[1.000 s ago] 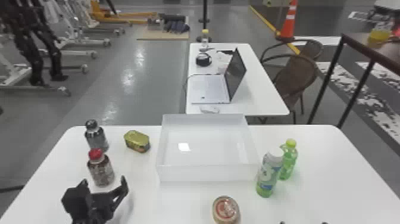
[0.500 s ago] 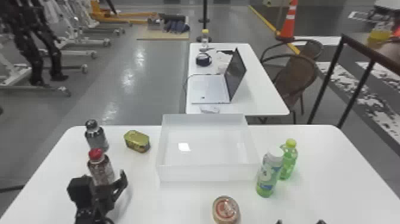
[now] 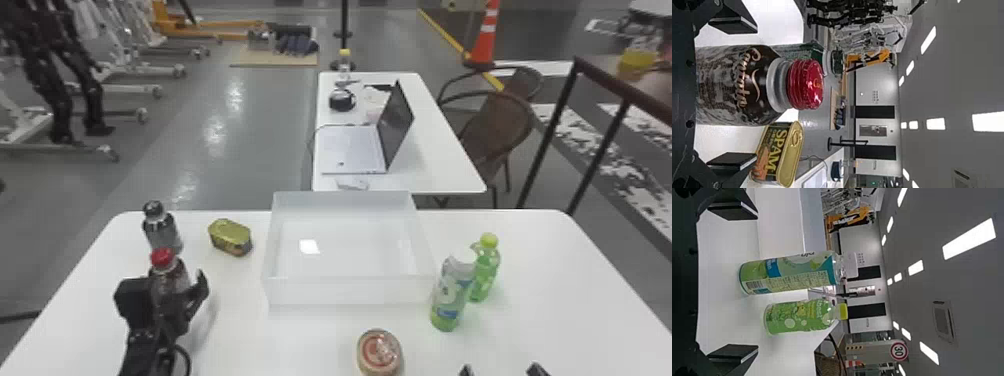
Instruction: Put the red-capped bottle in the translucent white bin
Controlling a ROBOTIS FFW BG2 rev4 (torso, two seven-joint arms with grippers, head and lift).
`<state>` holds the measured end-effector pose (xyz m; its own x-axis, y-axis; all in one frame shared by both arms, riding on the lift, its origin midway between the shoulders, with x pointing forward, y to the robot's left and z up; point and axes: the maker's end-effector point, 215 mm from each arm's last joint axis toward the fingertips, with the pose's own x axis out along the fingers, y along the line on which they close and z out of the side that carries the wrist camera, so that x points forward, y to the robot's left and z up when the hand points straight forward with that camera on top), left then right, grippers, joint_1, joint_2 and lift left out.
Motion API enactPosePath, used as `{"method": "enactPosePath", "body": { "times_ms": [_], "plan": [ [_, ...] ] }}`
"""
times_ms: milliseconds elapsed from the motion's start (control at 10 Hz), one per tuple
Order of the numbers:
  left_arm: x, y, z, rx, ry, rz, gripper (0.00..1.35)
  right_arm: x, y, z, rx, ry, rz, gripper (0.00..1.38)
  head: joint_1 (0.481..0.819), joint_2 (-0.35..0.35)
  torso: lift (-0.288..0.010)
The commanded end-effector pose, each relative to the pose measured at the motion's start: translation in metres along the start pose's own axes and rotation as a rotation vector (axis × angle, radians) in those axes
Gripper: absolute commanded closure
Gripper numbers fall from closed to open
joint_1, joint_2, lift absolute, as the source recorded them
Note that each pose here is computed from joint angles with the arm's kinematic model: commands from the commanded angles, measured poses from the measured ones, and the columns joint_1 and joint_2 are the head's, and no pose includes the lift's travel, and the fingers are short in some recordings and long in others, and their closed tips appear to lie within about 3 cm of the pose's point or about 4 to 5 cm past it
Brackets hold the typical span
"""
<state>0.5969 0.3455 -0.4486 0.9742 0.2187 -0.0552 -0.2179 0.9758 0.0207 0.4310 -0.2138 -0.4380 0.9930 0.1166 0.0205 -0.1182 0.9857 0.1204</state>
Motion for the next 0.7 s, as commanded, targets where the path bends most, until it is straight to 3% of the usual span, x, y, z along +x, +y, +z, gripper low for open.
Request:
{"method": "enactPosePath", "body": {
  "times_ms": [0,200,400,600],
  "plan": [
    [-0.002,0.002,-0.009,0.030,0.023,0.006,0.27,0.000,0.000,0.000,0.001,-0.001,0.001,0.11,0.549,0.000,-0.100],
    [-0.005,0.003,-0.022,0.032,0.063,0.011,0.83,0.001,0.000,0.002,0.001,-0.006,0.002,0.11,0.549,0.000,-0.100],
    [-0.008,0.007,-0.025,0.039,0.061,0.012,0.82,0.001,0.000,0.002,0.001,-0.006,0.002,0.11,0.549,0.000,-0.100],
    [-0.008,0.007,-0.006,0.044,0.005,0.003,0.82,0.001,0.001,0.001,0.001,-0.004,0.004,0.11,0.549,0.000,-0.100]
  ]
}}
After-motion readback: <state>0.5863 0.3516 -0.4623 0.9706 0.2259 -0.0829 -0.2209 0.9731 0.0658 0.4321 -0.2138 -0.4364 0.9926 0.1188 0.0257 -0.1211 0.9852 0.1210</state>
